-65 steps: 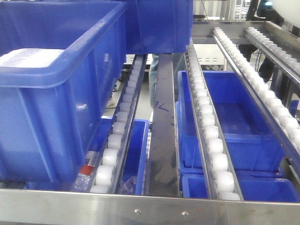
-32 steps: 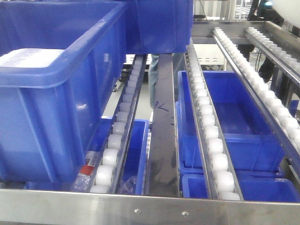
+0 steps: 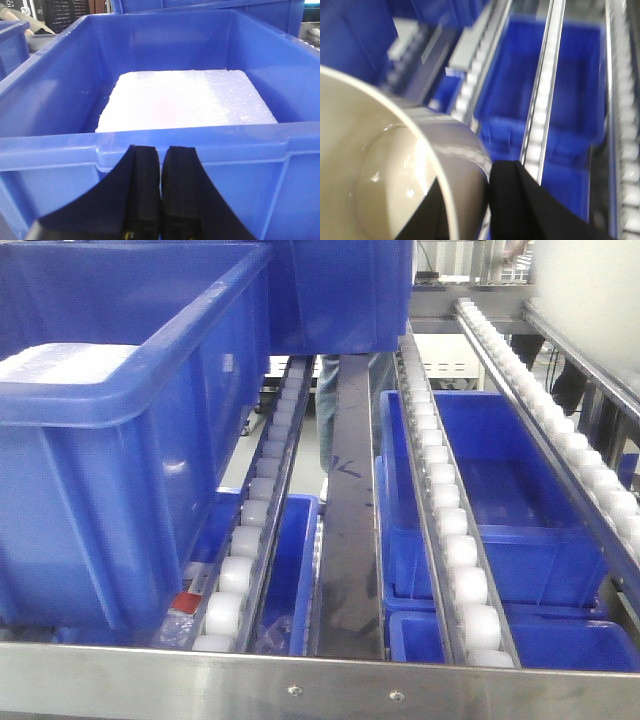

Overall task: Move white bin to right shelf second layer
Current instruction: 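Extend the right arm holding the white bin over a roller lane, then lower the white bin onto the roller lane with the right gripper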

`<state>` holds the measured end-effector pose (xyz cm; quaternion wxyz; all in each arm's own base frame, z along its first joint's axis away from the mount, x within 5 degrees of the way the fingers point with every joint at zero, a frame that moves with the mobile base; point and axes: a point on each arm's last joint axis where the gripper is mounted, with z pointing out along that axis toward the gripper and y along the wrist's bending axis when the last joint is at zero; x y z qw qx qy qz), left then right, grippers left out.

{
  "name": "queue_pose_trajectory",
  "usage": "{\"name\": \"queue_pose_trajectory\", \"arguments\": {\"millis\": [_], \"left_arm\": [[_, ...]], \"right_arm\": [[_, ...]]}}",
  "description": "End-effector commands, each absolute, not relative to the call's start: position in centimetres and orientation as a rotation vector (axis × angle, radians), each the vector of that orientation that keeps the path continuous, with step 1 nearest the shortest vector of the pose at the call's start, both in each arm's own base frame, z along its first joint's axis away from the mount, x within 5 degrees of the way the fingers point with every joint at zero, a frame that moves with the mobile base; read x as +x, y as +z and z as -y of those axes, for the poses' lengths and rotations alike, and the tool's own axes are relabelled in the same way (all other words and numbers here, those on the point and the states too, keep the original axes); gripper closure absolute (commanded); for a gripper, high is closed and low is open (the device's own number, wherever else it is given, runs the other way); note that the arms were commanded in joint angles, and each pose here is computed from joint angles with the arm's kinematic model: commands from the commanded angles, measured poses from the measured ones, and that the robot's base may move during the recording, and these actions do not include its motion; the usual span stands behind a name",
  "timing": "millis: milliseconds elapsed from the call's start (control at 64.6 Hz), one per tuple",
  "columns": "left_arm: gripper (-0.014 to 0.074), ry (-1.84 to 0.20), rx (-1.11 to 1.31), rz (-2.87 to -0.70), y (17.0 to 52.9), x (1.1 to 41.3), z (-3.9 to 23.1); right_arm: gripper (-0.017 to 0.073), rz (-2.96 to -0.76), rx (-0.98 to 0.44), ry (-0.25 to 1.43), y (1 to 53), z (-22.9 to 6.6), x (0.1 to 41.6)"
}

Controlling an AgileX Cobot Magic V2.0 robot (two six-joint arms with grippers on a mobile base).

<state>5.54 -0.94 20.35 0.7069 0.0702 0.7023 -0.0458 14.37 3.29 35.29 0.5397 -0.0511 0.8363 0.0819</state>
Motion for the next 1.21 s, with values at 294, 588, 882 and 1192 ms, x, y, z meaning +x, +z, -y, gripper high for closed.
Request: {"name": "queue_pose_trajectory", "arguments": {"millis": [294,588,882,1192], "left_arm": [[0.0509,-0.11,0.142,-1.501,19.9,5.6,0.9],[0.0509,-0.11,0.142,-1.501,19.9,5.6,0.9],[0.0509,-0.11,0.142,-1.501,19.9,5.6,0.9],[0.0509,-0.11,0.142,-1.501,19.9,5.6,0.9]], "right_arm": [[0.0511,-2.004,-0.122,0.169,36.2,-4.6,21.6],[0.0511,-2.09,-0.011,0.09,34.2,-2.5,24.5],[0.0511,-2.167,0.031,0.094,32.5,-2.1,25.7],[0.0511,-2.274,0.061,0.118,29.7,-2.4,27.6]]}}
